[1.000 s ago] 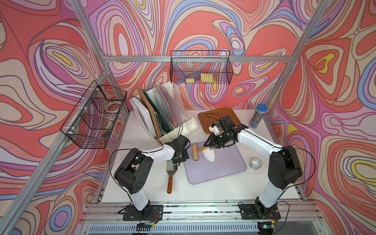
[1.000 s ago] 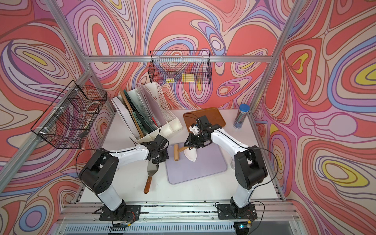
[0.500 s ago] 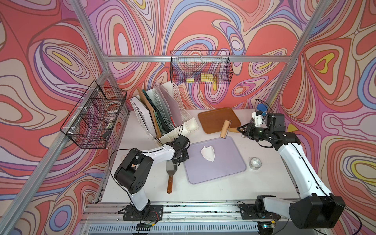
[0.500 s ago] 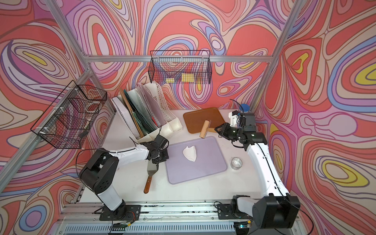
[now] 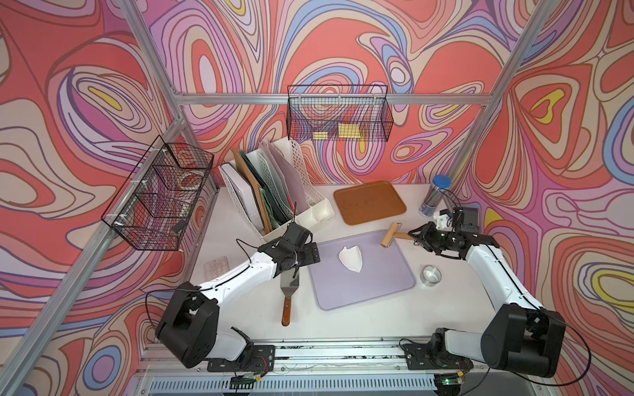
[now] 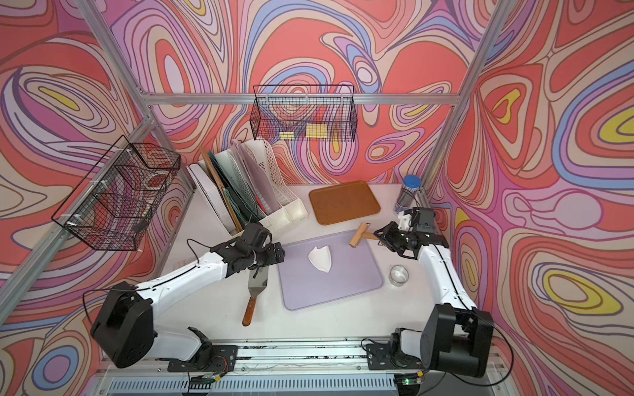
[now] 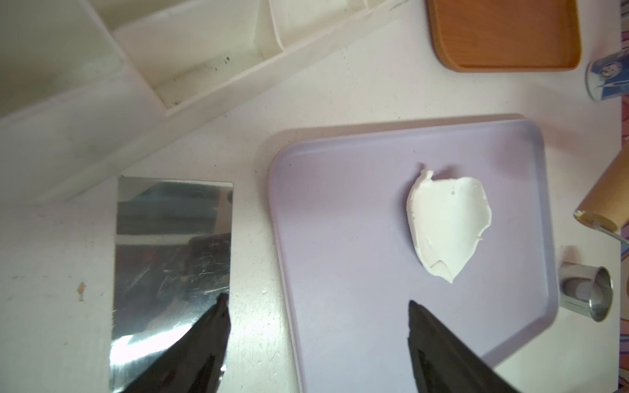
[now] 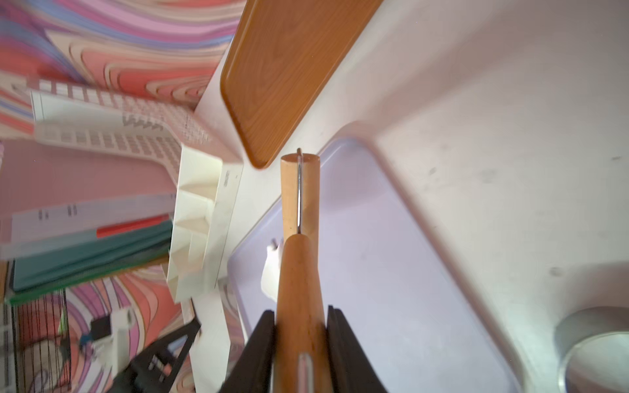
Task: Roll out the dumpling wrappers from the dough
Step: Place the rolling pin at the center of the board, then pick up the dumpling mold from the center of the board, then press the dumpling wrapper on the work surface.
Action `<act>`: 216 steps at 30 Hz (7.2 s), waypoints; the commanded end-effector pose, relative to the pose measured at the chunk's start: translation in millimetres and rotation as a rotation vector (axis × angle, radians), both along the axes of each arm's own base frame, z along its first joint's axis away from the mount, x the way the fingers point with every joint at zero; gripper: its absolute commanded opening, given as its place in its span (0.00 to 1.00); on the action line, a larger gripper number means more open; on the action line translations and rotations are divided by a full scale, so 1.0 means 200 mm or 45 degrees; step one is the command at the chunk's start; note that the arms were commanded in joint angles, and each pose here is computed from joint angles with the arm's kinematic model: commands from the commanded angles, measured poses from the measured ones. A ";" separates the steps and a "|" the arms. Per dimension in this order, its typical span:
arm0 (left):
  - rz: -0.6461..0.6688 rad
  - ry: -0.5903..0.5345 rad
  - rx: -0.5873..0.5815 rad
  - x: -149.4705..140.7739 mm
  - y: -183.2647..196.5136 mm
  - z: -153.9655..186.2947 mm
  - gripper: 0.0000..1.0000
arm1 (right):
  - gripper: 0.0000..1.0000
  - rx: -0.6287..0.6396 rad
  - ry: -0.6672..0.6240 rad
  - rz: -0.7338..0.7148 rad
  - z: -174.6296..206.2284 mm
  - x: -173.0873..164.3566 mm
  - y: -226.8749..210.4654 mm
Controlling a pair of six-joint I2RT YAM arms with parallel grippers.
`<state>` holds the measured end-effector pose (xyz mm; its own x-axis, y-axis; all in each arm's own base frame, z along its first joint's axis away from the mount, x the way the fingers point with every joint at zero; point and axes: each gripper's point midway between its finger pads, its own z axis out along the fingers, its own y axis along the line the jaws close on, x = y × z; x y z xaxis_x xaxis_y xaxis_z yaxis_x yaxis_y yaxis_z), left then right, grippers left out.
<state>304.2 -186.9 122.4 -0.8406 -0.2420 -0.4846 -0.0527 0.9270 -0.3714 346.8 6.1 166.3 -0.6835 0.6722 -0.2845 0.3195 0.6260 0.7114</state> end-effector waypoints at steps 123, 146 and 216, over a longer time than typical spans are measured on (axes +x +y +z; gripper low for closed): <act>-0.287 0.226 -0.276 0.12 -0.40 -0.13 0.68 | 0.00 -0.980 0.644 0.835 -0.66 -0.06 0.94; -0.436 0.398 -0.360 0.17 -0.76 -0.27 0.23 | 0.00 -0.917 0.676 0.855 -0.76 -0.08 0.95; -0.455 0.760 -0.013 -0.29 -0.66 -0.72 0.00 | 0.00 -0.662 0.383 0.907 -0.75 0.32 1.09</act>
<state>341.2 -341.7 48.0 -0.9659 0.0002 -0.2587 0.1409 0.8392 -0.5253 345.4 199.3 35.5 -0.9945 -0.0969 0.0402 -0.0897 0.9841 0.1535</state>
